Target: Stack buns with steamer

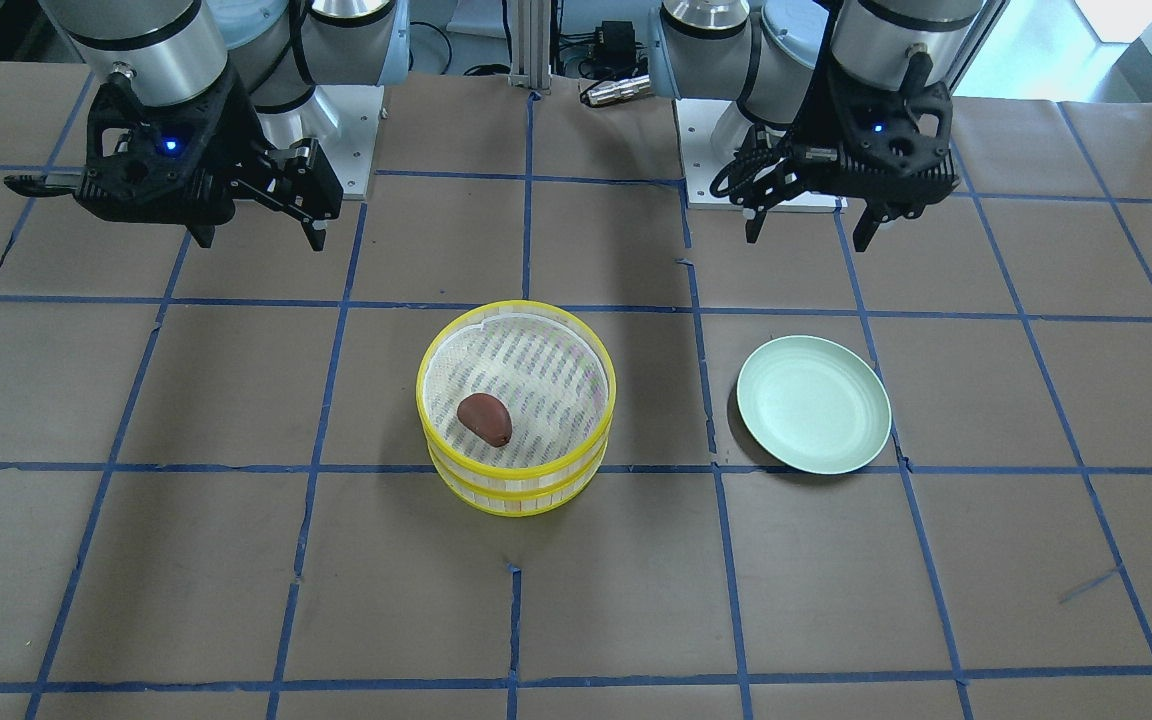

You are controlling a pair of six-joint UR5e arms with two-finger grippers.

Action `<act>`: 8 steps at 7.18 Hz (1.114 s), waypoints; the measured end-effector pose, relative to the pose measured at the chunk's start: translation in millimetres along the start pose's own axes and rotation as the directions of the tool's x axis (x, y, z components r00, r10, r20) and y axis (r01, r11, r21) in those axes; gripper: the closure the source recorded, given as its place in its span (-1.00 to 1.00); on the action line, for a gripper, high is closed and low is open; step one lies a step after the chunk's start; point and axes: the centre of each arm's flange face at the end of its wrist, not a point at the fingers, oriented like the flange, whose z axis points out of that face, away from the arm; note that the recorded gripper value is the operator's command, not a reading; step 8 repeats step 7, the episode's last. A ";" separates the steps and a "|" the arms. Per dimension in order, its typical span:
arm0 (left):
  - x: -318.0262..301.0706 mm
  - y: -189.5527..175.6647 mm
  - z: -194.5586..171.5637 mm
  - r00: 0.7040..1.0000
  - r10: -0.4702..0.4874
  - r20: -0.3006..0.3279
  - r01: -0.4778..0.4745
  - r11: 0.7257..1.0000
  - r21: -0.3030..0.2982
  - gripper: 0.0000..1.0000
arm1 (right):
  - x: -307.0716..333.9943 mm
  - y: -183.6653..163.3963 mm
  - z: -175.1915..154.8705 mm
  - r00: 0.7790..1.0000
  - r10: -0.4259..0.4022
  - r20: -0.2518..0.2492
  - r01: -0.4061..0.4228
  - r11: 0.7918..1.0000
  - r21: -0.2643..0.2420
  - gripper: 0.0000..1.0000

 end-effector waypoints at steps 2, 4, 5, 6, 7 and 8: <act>-7.6 7.7 -16.0 1.000 -0.007 0.023 0.006 0.999 0.035 -1.00 | -0.4 0.2 0.1 1.000 -0.001 0.000 0.001 1.000 -0.001 -1.00; -10.3 5.6 -16.7 0.999 0.026 0.029 -0.028 0.998 0.053 -1.00 | -0.4 0.3 0.2 1.000 -0.002 -0.001 0.002 1.000 -0.001 -1.00; -11.2 3.9 -16.2 0.998 0.055 0.031 -0.057 0.997 0.060 -1.00 | -0.4 0.3 0.3 1.000 -0.002 -0.001 0.002 1.000 -0.002 -1.00; -11.6 2.1 -15.6 0.997 0.067 0.033 -0.069 0.995 0.067 -1.00 | -0.4 0.4 0.3 1.000 -0.002 -0.001 0.002 1.000 -0.002 -1.00; -11.9 1.3 -15.2 0.997 0.071 0.034 -0.073 0.995 0.071 -1.00 | -0.4 0.4 0.4 1.000 -0.002 -0.001 0.002 1.000 -0.003 -1.00; -11.9 1.3 -15.2 0.997 0.071 0.034 -0.073 0.995 0.071 -1.00 | -0.4 0.4 0.4 1.000 -0.002 -0.001 0.002 1.000 -0.003 -1.00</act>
